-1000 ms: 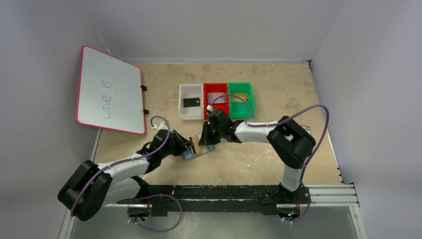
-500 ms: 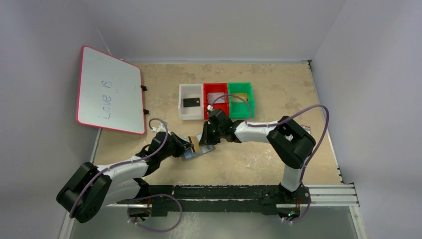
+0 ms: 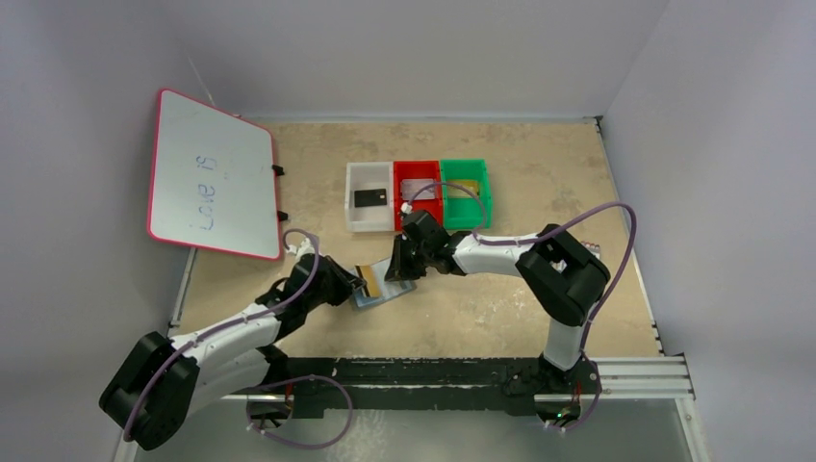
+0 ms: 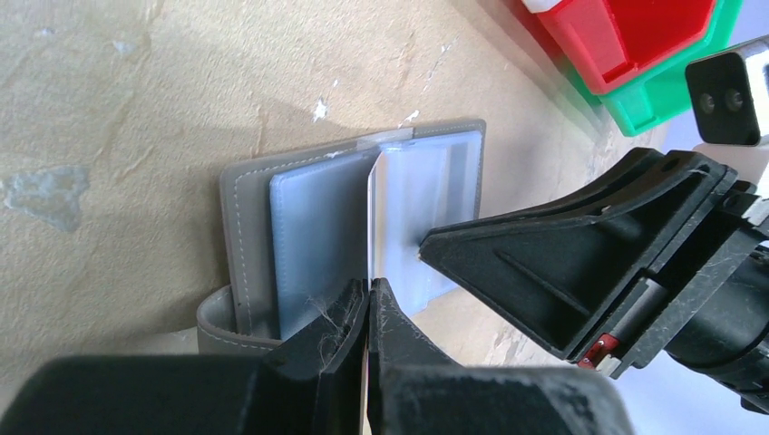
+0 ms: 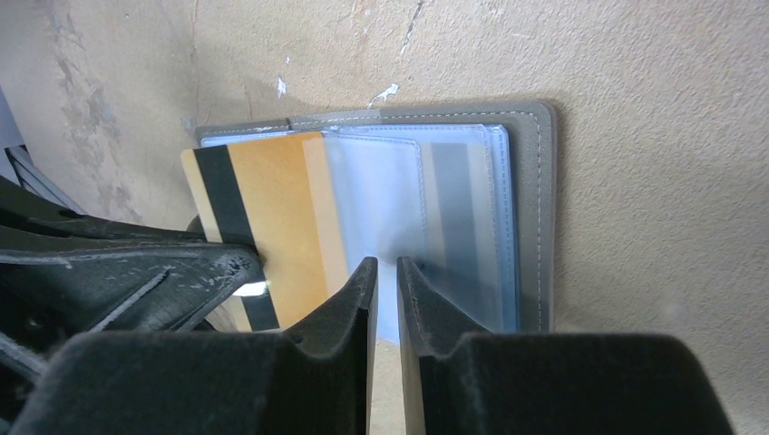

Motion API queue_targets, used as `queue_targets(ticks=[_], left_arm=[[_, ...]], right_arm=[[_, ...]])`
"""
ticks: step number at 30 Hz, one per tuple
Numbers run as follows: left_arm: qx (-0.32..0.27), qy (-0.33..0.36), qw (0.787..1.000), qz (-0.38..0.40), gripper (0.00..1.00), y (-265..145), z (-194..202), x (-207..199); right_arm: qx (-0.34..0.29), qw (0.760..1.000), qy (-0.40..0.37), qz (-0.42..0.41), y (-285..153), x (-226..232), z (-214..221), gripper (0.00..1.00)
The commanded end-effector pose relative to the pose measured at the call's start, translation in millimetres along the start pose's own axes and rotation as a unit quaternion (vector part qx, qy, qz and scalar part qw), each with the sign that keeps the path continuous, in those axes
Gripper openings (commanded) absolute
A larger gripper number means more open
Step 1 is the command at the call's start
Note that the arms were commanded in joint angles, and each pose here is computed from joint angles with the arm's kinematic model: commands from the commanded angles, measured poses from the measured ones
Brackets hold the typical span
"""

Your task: Take the credit cards out of the card holder

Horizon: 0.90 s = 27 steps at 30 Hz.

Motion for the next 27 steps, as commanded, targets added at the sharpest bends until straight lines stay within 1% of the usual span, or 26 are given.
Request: queue_targets(ticks=[1,3,8,13,15,21,25,27], left_arm=[[-0.024,0.034,0.999,-0.009,0.00,-4.7,-16.6,-13.0],[-0.028,0.042,0.999,-0.010,0.00,-7.2,-20.7,-17.0],[-0.039,0.057,0.998,-0.005,0.00,-14.4,-29.6,-28.3],[-0.058,0.065,0.996,0.011,0.00,-25.7,-41.5,-44.3],[-0.069,0.067,0.995,0.015,0.00,-30.7,-47.3,-49.8],[-0.093,0.072,0.993,0.031,0.00,-42.6,-58.3,-61.6],[-0.106,0.070,0.990,0.058,0.00,-48.9,-62.9,-72.0],[-0.113,0.068,0.988,0.077,0.00,-51.9,-64.6,-77.7]], right_arm=[[0.002,0.999,-0.011,0.042,-1.0,-15.9,1.1,0.17],[-0.004,0.999,-0.020,0.030,-4.3,-9.6,-2.6,0.17],[-0.034,0.998,-0.041,-0.016,-19.9,15.7,-17.7,0.27],[-0.088,0.994,-0.046,-0.040,-47.7,37.5,-38.0,0.41],[-0.120,0.992,-0.041,-0.029,-60.5,39.3,-48.8,0.51],[-0.219,0.975,-0.021,0.006,-105.7,36.3,-77.1,0.71],[-0.254,0.967,0.001,0.019,-123.6,34.0,-87.2,0.73],[-0.280,0.960,-0.009,0.007,-131.3,36.6,-93.7,0.73]])
Point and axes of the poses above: each gripper's point midway between its finger pads, its own y axis out along the fingers, its own x axis along the line the jaws close on, z = x × y, the point moved 2 cm from there along -y, back along the fingers, and after that the axes turned 5 degrees about y, right-handed, at the moved point
